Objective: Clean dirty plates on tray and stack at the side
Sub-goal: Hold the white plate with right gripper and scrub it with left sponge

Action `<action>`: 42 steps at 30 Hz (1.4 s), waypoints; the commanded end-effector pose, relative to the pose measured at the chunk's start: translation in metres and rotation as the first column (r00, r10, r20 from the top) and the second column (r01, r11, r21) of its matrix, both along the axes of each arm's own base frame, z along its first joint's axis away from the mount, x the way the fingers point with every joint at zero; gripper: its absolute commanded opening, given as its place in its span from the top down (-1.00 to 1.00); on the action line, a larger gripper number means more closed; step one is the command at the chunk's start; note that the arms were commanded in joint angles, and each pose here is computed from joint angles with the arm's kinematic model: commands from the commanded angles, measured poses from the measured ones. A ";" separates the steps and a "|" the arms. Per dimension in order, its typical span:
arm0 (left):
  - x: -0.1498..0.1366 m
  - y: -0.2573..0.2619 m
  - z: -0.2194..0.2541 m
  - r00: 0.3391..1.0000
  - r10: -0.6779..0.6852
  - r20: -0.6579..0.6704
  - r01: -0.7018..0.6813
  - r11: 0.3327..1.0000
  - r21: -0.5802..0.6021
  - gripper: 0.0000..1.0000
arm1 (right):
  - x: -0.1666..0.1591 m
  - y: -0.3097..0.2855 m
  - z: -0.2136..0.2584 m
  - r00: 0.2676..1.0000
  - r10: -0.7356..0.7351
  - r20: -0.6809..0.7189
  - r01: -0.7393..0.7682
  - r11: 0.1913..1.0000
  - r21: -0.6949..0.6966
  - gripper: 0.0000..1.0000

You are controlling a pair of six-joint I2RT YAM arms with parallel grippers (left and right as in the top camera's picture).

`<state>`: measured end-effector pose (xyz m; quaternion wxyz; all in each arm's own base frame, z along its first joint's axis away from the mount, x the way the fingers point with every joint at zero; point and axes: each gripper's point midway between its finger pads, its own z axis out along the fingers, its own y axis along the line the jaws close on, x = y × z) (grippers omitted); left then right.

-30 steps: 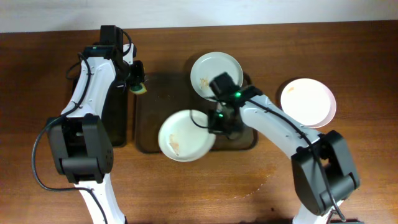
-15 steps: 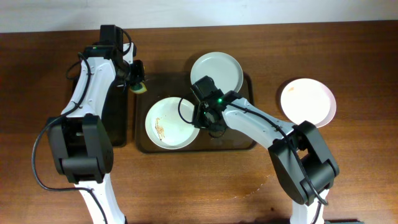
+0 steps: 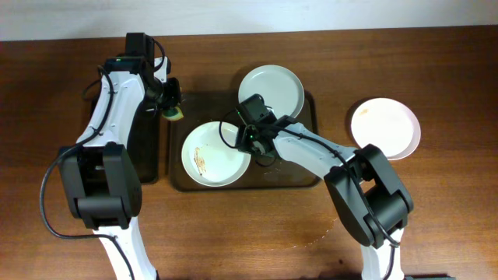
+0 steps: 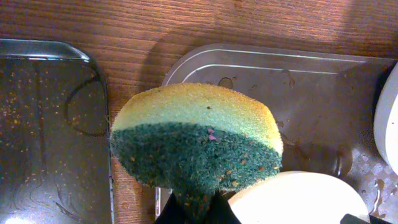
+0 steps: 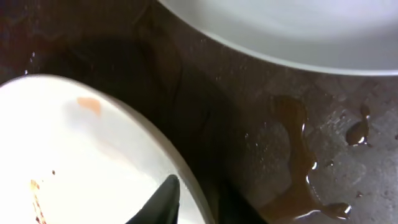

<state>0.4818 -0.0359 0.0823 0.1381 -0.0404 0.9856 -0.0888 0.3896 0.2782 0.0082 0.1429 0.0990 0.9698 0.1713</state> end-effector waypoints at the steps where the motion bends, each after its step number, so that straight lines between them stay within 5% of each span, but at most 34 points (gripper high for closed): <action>1: 0.004 -0.001 0.007 1.000 -0.017 0.022 0.017 1.000 0.004 0.99 | -0.003 -0.004 -0.016 0.999 -0.021 -0.041 0.020 1.000 -0.020 0.92; 7: -0.009 -0.006 -0.005 0.999 -0.034 -0.027 0.034 0.999 0.005 0.98 | -0.001 -0.019 -0.014 0.988 -0.147 -0.057 0.144 0.988 -0.049 0.92; 14: -0.044 -0.068 -0.055 0.870 -0.491 -0.042 0.492 0.869 0.057 0.98 | -0.002 -0.013 -0.013 0.994 -0.093 -0.056 0.092 0.995 -0.032 0.92; 21: -0.086 -0.064 -0.094 0.874 -0.460 -0.157 0.467 0.884 0.014 0.99 | -0.002 -0.012 -0.013 0.995 -0.088 -0.054 0.086 0.996 -0.029 0.92; 25: -0.096 -0.103 -0.063 0.824 -0.558 -0.092 0.529 0.819 -0.223 0.99 | -0.002 -0.012 -0.013 0.996 -0.079 -0.051 0.077 0.997 -0.031 0.92; 27: -0.083 -0.094 -0.065 0.834 -0.546 -0.079 0.532 0.834 -0.150 0.99 | -0.002 -0.012 -0.013 0.996 -0.076 -0.053 0.074 0.997 -0.029 0.92; 29: -0.049 -0.064 -0.070 0.908 -0.416 -0.059 0.419 0.907 0.051 0.99 | -0.002 -0.012 -0.013 0.996 -0.076 -0.053 0.075 0.997 -0.029 0.92; 33: 0.016 -0.049 -0.052 0.921 -0.354 0.165 0.312 0.921 0.234 0.99 | -0.002 -0.012 -0.013 0.996 -0.072 -0.052 0.071 0.997 -0.030 0.92; 39: -0.046 -0.051 -0.074 0.923 -0.376 -0.080 0.384 0.911 0.151 0.99 | -0.002 -0.011 -0.012 0.996 -0.073 -0.049 0.071 0.997 -0.028 0.92; 42: -0.063 -0.078 -0.074 0.892 -0.440 -0.102 0.446 0.893 0.054 0.99 | -0.002 -0.011 -0.012 0.996 -0.072 -0.049 0.071 0.997 -0.027 0.92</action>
